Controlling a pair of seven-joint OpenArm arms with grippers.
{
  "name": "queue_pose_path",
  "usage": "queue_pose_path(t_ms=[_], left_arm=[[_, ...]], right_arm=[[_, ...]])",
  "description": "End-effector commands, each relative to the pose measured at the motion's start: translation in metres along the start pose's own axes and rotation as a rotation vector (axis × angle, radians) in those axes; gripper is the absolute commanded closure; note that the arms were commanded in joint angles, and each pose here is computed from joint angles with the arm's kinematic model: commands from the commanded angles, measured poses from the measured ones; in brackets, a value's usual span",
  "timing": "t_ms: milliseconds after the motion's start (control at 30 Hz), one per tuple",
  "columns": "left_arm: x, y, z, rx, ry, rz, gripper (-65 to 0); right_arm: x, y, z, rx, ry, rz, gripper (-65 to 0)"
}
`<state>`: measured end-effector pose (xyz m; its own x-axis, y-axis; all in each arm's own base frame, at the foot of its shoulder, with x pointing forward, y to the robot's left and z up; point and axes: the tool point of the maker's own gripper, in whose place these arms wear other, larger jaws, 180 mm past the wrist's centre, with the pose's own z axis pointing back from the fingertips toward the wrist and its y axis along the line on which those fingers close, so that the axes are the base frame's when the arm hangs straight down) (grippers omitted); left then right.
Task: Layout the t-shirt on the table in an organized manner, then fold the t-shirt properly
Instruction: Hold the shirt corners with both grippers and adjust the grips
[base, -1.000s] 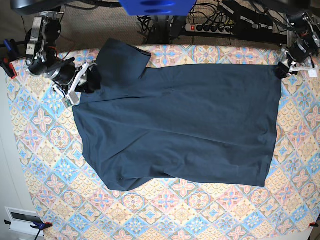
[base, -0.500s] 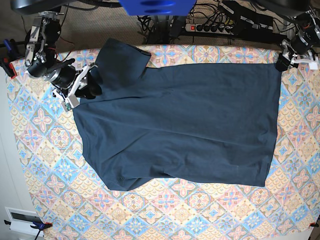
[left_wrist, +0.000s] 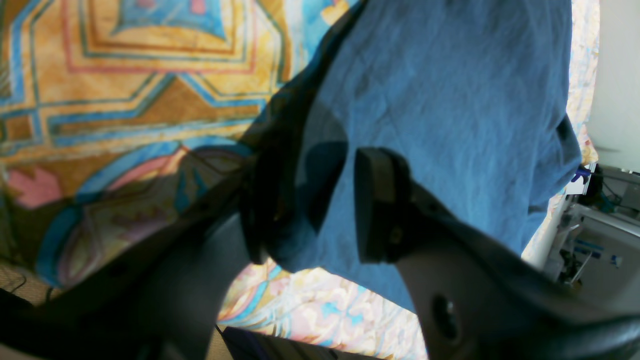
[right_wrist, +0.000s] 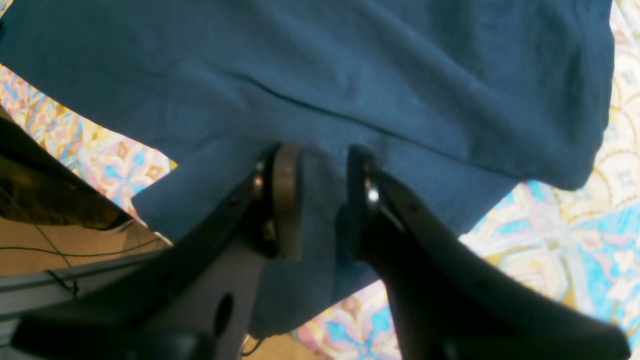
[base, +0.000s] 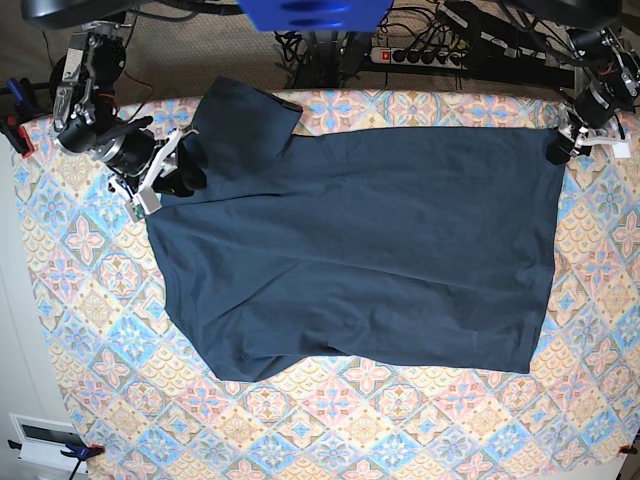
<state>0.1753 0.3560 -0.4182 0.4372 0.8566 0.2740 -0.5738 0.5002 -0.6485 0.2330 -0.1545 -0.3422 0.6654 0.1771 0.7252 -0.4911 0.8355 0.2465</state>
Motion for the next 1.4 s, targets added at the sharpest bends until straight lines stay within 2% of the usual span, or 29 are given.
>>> queue_pose_path(t_ms=[0, 67, 200, 367, 533, 633, 767, 867, 1033, 1367], left_arm=[[0.004, 0.002, 0.004, 0.019, 0.006, -0.020, -24.5], [0.005, 0.002, 0.005, 0.019, 0.004, -0.022, -18.8], [0.008, 0.001, 0.005, 0.017, -0.002, -0.025, -0.1], [0.021, -0.008, 0.011, 0.012, -0.029, -0.069, -0.2], [0.031, -0.036, 0.018, -0.025, -0.063, -0.156, 0.0], [0.035, -0.045, 0.021, -0.036, -0.075, -0.188, 0.0], [0.035, -0.045, 0.021, -0.033, -0.075, -0.189, 0.0], [0.034, -0.045, 0.020, -0.033, -0.074, -0.189, 0.0], [0.034, -0.045, 0.019, -0.035, -0.073, -0.189, 0.0], [0.034, -0.046, 0.019, -0.037, -0.075, -0.188, 0.0]], right_arm=[[0.007, 0.003, 0.006, 0.006, -0.030, 0.014, -14.6], [-0.002, 0.004, 0.010, 0.003, -0.011, 0.007, -14.8], [-0.018, 0.003, 0.016, -0.010, 0.019, -0.021, -14.6], [-0.043, 0.009, 0.017, 0.001, 0.115, -0.049, -14.6], [-0.043, 0.004, 0.017, -0.028, 0.093, -0.098, -14.6], [-0.057, -0.001, 0.015, -0.028, 0.117, -0.143, -15.1], [-0.082, -0.007, 0.010, -0.024, 0.166, -0.223, -20.8], [-0.087, -0.008, 0.009, -0.023, 0.175, -0.237, -25.1], [-0.088, -0.007, 0.008, -0.016, 0.175, -0.240, -25.6], [-0.117, -0.007, 0.001, -0.004, 0.218, -0.335, -25.6]])
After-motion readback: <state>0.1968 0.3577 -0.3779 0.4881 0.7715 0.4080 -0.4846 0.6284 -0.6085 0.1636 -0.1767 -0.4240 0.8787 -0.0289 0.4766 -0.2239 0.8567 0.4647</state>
